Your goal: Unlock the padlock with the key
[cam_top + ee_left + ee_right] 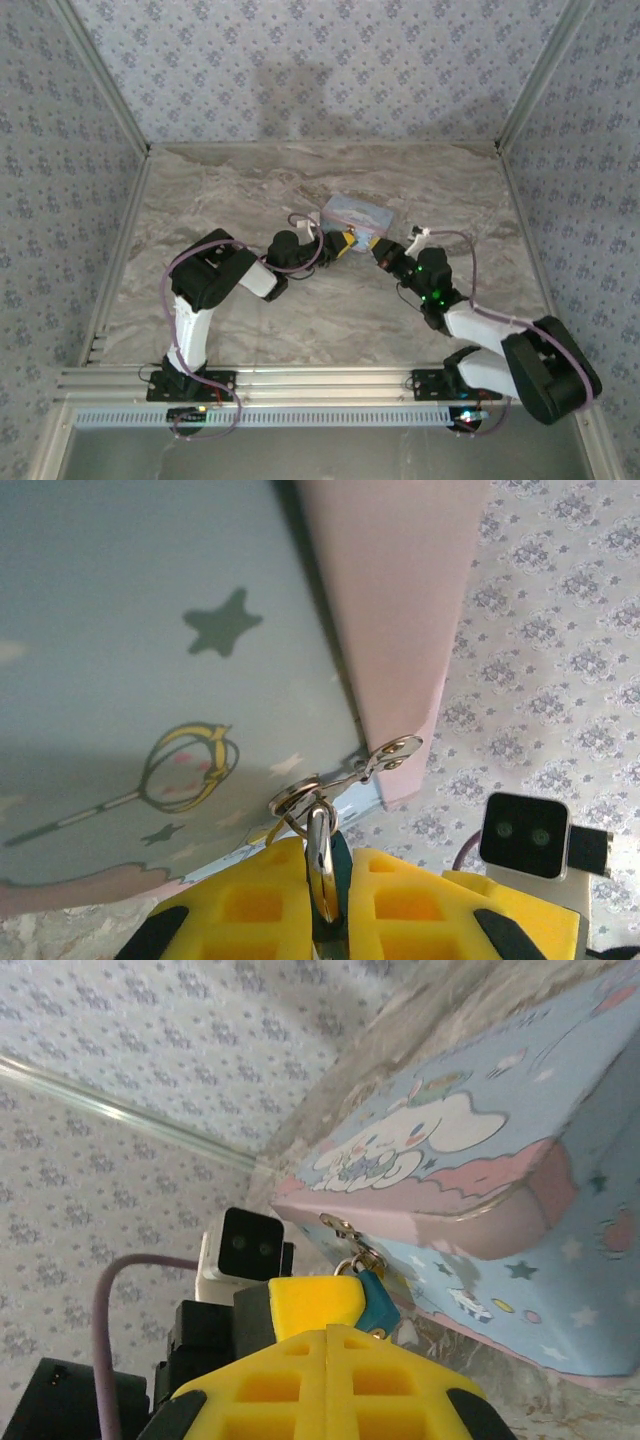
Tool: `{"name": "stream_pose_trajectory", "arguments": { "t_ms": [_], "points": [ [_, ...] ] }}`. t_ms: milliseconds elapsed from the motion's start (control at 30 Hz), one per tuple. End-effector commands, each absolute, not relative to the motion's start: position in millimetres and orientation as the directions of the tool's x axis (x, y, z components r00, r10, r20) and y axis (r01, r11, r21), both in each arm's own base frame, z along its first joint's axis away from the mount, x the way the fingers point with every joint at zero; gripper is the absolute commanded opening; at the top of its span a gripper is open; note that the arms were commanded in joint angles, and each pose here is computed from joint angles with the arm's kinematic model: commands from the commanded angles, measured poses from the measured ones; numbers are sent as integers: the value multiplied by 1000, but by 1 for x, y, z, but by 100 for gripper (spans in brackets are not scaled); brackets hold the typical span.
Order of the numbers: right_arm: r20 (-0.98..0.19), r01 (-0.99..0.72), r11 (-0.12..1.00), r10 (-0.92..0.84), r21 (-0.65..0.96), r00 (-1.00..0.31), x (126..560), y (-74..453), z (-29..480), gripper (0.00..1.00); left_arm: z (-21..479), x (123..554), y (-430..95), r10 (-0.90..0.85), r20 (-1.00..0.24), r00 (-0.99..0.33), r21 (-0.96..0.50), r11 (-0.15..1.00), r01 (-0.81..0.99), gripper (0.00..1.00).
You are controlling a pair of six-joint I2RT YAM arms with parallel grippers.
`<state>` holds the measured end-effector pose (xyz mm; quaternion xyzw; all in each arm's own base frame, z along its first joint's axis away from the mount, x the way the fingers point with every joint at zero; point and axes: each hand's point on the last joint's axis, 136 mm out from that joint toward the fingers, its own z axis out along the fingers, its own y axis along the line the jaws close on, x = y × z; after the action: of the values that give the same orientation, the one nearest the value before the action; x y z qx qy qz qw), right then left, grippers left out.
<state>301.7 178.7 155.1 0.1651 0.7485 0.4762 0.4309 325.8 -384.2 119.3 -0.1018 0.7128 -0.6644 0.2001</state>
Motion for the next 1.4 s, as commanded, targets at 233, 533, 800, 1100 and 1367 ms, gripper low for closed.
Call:
{"name": "stream_pose_trajectory", "arguments": {
  "t_ms": [233, 533, 800, 1100, 1367],
  "points": [
    [-511, -56, 551, 726, 833, -460, 299, 149, 138, 0, 134, 325, -386, -450, -181, -875, -983, 61, 172, 5],
    [-524, -56, 561, 728, 826, -442, 305, 160, 134, 0, 132, 327, -389, -469, -176, -866, -984, 65, 165, 6],
    [-518, -91, 539, 730, 838, -445, 314, 178, 138, 0, 130, 325, -391, -481, -176, -859, -984, 70, 163, 8],
    [-561, -122, 578, 687, 807, -462, 298, 174, 145, 0, 72, 320, -381, -474, -124, -872, -986, 156, 55, 13],
    [-586, -134, 593, 687, 794, -430, 279, 155, 158, 0, 59, 314, -372, -477, -116, -871, -981, 195, 24, 38]
  ]
}}
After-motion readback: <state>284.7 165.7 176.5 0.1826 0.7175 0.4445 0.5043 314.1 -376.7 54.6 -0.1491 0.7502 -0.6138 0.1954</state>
